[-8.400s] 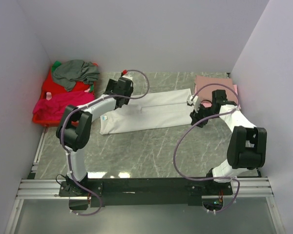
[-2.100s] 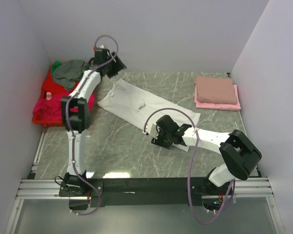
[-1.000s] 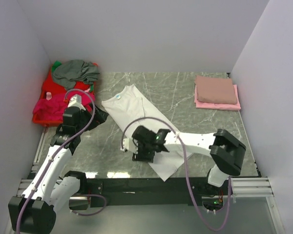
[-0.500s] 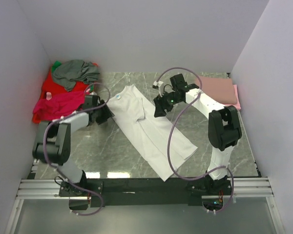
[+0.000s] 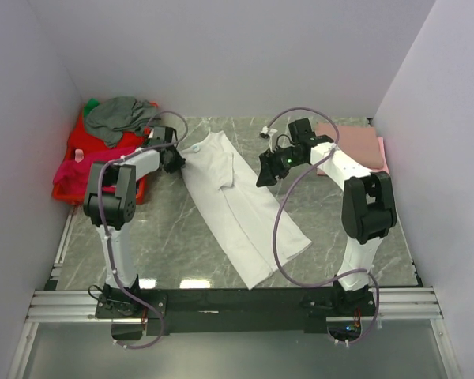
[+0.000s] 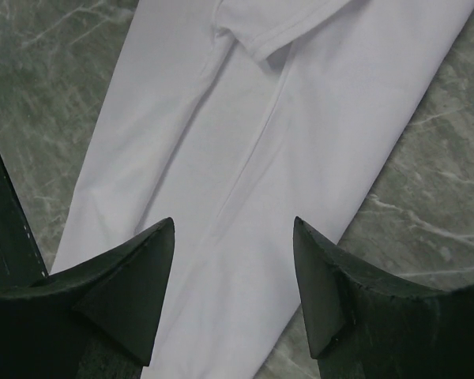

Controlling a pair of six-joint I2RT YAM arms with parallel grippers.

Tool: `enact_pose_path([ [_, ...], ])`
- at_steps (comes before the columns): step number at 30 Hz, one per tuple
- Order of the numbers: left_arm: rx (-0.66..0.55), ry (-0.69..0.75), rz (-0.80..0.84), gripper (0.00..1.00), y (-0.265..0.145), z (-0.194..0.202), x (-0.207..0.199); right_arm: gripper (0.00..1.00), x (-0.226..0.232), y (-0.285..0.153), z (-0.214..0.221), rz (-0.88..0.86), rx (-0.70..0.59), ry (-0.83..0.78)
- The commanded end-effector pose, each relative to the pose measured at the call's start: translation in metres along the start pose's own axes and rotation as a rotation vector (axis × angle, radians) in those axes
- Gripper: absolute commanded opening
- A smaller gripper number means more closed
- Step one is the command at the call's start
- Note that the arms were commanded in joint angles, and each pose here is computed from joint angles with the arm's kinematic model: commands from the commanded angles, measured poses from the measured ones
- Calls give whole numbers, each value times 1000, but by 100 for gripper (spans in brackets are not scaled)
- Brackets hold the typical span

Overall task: Fold and stack the t-shirts
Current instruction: Fold the tshirt

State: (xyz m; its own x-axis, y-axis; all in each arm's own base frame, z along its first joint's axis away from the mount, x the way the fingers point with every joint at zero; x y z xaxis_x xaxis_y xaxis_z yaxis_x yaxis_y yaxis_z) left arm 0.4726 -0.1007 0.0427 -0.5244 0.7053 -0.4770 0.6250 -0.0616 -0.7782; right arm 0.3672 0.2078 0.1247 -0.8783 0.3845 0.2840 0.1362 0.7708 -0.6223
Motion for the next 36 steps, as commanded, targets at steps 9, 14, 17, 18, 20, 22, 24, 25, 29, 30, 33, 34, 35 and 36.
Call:
enact_pose_path([
  [9,56,157,36,29,61,-40,-70,69,12,-27,-3,53,-10,-130],
  [14,-27,204,102,30,27,-56,-83,70,21,-45,0,106,-2,-202],
  [17,-157,222,95,21,-33,-82,-85,70,31,-59,-4,136,-19,-246],
  [18,-172,225,85,17,-43,-84,-81,70,31,-59,-4,140,-15,-250],
  [20,-212,243,72,15,-72,-84,-69,71,37,-69,-8,163,-31,-283],
  [22,-227,245,65,23,-89,-83,-59,71,45,-80,-13,187,-45,-322],
  [24,-224,277,137,40,-119,-73,-57,72,50,-89,-17,203,-57,-364],
  [25,-224,323,182,47,-131,-69,-58,72,57,-96,-20,216,-70,-391],
  [29,-148,488,487,72,-192,-24,-65,86,74,-111,-25,247,-150,-542],
  [30,-185,523,572,81,-221,-21,-69,86,79,-110,-23,237,-170,-569],
  [33,-93,700,785,92,-247,27,-61,84,94,-88,18,73,-126,-798],
  [34,-69,778,855,90,-257,55,-68,80,114,-84,50,-68,-62,-789],
  [35,-93,876,862,86,-260,75,-61,80,119,-80,61,-142,-55,-949],
  [36,-88,938,866,86,-262,94,-60,79,125,-75,78,-200,-37,-948],
])
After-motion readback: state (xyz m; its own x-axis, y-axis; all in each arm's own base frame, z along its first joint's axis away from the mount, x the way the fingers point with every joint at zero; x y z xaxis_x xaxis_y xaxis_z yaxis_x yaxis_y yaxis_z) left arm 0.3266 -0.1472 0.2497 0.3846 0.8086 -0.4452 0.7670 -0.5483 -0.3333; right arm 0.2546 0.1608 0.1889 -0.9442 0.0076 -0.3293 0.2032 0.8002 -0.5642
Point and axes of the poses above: each gripper's point midway between its finger pads, its own y axis out along the fingers, its own x axis along the line the jaws close on, z = x × y, the point moved 2 cm from there along -y, back along the fingers, and after that the axes turned 10 degrees about -y, right-handed, at the moved point
